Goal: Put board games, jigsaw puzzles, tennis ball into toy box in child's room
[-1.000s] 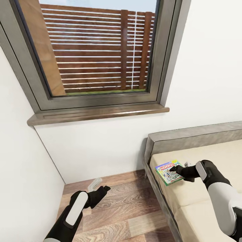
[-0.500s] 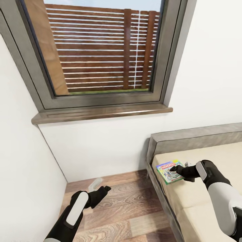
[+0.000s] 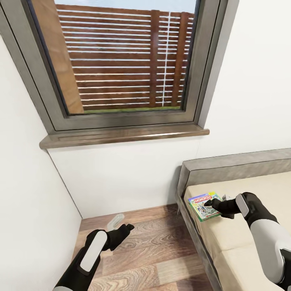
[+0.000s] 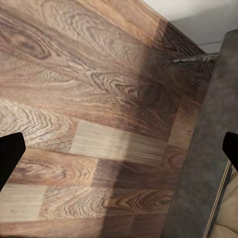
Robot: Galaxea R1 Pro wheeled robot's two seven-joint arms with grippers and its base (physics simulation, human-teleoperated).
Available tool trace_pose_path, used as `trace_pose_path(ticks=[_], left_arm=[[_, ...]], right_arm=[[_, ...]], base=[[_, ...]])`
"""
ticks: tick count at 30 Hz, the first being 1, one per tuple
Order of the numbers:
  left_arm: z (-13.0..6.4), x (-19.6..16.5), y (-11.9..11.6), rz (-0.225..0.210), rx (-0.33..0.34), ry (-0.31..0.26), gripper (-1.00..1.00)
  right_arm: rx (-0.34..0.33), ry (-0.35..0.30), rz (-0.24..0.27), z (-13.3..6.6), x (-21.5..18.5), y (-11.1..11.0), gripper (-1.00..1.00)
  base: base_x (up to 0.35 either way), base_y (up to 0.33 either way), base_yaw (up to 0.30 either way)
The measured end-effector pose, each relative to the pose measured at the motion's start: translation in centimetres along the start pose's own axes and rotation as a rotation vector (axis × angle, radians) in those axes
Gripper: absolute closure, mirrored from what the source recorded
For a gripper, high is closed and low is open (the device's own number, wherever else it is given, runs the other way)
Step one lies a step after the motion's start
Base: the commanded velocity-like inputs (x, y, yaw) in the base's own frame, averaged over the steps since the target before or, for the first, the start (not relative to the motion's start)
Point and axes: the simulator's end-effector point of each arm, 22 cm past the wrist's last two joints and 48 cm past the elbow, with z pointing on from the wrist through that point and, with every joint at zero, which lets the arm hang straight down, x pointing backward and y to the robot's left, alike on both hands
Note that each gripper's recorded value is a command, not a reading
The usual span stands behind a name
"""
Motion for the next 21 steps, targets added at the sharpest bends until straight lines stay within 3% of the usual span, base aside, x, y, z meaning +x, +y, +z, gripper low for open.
trace_pose_path(ticks=[21], left_arm=[[0.0, 0.2, -0.1, 0.001, 0.003, 0.004, -1.0]], right_arm=[[0.016, -0.024, 0.005, -0.6, -0.9, -1.3, -1.0]], base=[[0.0, 0.0, 0.003]])
